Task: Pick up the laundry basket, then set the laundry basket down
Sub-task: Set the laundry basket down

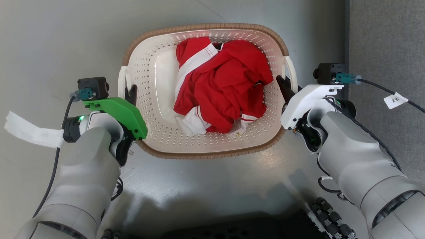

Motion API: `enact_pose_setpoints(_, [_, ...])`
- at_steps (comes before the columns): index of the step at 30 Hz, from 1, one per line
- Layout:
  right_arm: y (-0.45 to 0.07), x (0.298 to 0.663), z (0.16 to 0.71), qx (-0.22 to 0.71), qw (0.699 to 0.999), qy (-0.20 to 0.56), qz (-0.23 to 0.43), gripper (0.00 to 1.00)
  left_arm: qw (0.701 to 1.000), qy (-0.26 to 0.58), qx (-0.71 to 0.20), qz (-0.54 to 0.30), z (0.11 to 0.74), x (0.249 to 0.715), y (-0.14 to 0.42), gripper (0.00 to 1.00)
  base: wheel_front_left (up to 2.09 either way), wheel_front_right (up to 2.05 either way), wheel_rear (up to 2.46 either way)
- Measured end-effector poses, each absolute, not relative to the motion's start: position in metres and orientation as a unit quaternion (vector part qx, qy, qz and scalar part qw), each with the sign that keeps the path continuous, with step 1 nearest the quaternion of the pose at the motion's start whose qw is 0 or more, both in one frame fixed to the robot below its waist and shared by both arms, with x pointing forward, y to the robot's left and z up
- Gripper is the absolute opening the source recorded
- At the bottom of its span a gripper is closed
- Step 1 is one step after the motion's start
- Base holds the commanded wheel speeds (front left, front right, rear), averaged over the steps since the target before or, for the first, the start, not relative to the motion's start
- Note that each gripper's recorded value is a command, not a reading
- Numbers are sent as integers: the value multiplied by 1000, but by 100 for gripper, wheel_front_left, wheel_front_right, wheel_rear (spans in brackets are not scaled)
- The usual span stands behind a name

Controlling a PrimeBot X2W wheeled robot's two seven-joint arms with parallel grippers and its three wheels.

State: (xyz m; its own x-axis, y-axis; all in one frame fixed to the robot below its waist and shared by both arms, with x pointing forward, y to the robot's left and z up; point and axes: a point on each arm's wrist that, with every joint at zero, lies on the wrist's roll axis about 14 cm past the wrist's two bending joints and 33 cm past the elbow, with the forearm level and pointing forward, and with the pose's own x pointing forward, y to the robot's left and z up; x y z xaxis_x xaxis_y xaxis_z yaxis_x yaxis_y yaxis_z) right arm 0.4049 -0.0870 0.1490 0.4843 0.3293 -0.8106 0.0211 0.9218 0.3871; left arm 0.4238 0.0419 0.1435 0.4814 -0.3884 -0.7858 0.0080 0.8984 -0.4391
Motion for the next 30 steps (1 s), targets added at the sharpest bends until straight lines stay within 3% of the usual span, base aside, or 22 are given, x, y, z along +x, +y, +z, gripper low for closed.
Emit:
enact_pose_setpoints(7, [-88, 401, 142, 175, 841, 505, 88, 0, 834, 504, -193, -117, 136, 418, 41, 0, 0, 0, 0])
enact_pose_setpoints(8, [-88, 400, 142, 175, 840, 506, 87, 32, 833, 505, -194, -117, 135, 417, 41, 5, 0, 0, 0])
enact_pose_setpoints(9, [-89, 400, 141, 175, 840, 505, 86, 47, 833, 506, -193, -116, 135, 416, 42, 33, 0, 0, 0])
enact_pose_setpoints(10, [-90, 401, 141, 176, 842, 503, 84, 100, 832, 507, -193, -116, 134, 415, 42, 77, 0, 0, 0])
enact_pose_setpoints(11, [-92, 402, 141, 175, 843, 503, 81, 100, 832, 509, -191, -114, 133, 415, 44, 100, 0, 0, 0])
enact_pose_setpoints(30, [-104, 409, 148, 164, 851, 494, 68, 100, 839, 501, -181, -111, 141, 419, 50, 100, 0, 0, 0])
